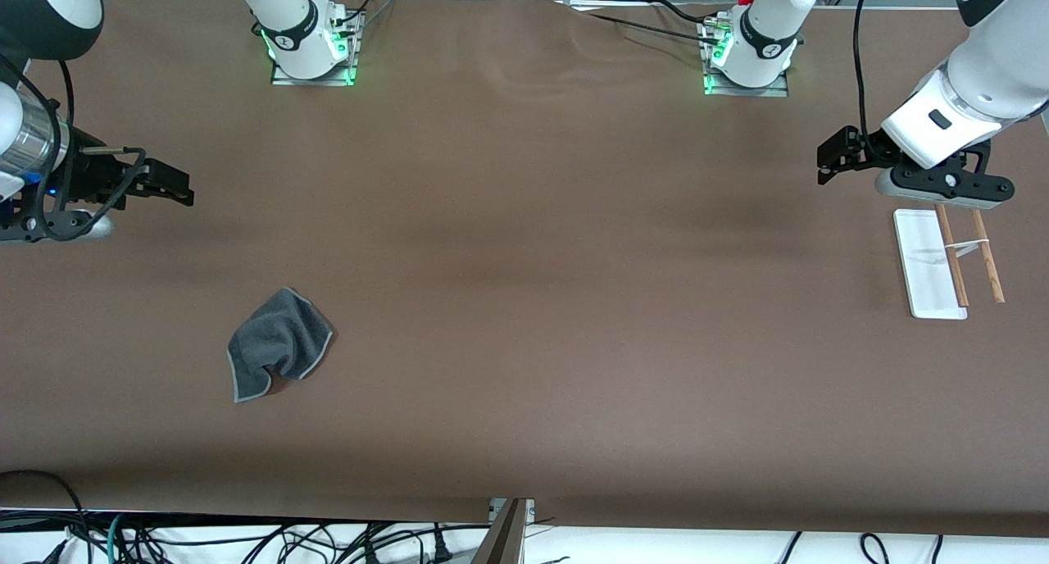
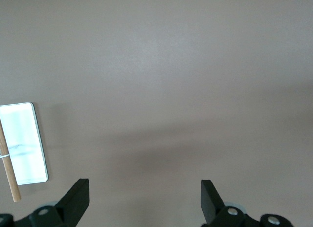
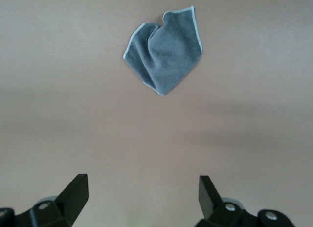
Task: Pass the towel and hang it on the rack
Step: 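Reach the right gripper down toward the grey towel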
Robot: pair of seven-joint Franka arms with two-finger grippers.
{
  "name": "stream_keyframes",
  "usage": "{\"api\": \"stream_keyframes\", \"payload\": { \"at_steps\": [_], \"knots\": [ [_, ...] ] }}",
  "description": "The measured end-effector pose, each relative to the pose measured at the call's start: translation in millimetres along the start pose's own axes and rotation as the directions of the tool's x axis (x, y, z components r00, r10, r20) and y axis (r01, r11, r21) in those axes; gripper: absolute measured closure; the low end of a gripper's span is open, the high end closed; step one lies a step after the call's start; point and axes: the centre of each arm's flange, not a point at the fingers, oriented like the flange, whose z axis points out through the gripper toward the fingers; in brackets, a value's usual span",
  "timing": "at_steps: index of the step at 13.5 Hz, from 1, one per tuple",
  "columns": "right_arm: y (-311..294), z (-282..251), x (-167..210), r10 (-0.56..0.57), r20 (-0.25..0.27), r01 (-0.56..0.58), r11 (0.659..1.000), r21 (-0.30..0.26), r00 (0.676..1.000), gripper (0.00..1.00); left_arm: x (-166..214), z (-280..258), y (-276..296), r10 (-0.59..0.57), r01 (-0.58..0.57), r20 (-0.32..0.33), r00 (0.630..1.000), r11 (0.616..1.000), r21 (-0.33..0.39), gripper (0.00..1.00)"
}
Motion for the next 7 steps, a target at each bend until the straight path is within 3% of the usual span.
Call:
{"api": "stream_keyframes", "payload": {
  "at_steps": [3,7],
  "knots": [
    [9,49,37,-0.074,-0.018,0.074,0.997,-0.023,0.997,0.0,0,0,0,-0.001,0.001,0.0,1.0,1.0,0.0,0.0],
    [39,174,111,-0.138,-0.089,0.13,0.987,-0.093,0.986,0.0,0,0,-1,-0.001,0.001,0.0,1.0,1.0,0.0,0.0]
  ]
}}
